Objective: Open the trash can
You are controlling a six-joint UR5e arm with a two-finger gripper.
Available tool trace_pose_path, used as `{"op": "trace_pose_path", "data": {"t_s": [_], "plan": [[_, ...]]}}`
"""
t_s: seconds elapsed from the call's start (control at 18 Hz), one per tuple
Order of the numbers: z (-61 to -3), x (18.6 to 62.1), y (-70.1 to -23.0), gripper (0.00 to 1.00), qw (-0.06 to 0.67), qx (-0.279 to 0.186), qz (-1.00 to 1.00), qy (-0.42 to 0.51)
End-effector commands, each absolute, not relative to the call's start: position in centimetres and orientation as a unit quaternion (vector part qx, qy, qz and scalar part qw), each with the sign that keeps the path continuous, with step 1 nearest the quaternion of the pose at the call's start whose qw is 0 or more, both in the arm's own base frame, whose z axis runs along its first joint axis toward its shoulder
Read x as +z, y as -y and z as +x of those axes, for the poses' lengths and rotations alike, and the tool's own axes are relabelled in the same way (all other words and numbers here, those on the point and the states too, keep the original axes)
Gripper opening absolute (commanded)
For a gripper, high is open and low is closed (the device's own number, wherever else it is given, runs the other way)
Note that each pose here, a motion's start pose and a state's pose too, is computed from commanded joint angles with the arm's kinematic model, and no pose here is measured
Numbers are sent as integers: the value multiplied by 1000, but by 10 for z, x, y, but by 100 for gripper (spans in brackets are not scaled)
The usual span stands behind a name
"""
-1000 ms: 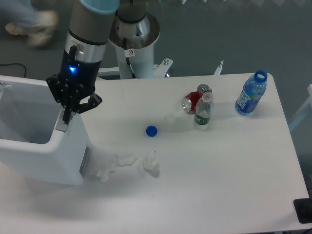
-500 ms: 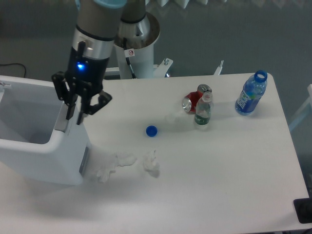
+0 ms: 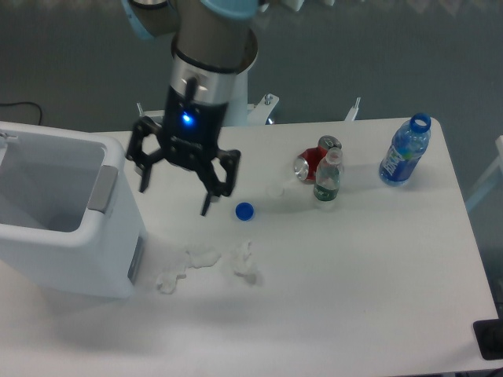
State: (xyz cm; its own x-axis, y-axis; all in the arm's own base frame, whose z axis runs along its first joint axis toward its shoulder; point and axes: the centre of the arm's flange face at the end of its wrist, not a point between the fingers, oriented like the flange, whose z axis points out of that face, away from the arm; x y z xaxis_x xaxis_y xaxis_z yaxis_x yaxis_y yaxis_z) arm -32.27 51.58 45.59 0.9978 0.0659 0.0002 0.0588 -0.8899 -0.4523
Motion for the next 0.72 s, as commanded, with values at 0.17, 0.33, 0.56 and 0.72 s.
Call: {"op": "trace_pose_path", "data": {"t_s": [0.17, 0.33, 0.56, 0.72], "plan": [[-343, 433, -516, 100, 191, 31, -980, 41], [-358, 419, -517, 100, 143, 70, -987, 31], [-374, 386, -519, 100, 77, 94, -991, -53], [-392, 372, -525, 100, 45, 100, -990, -92]]}}
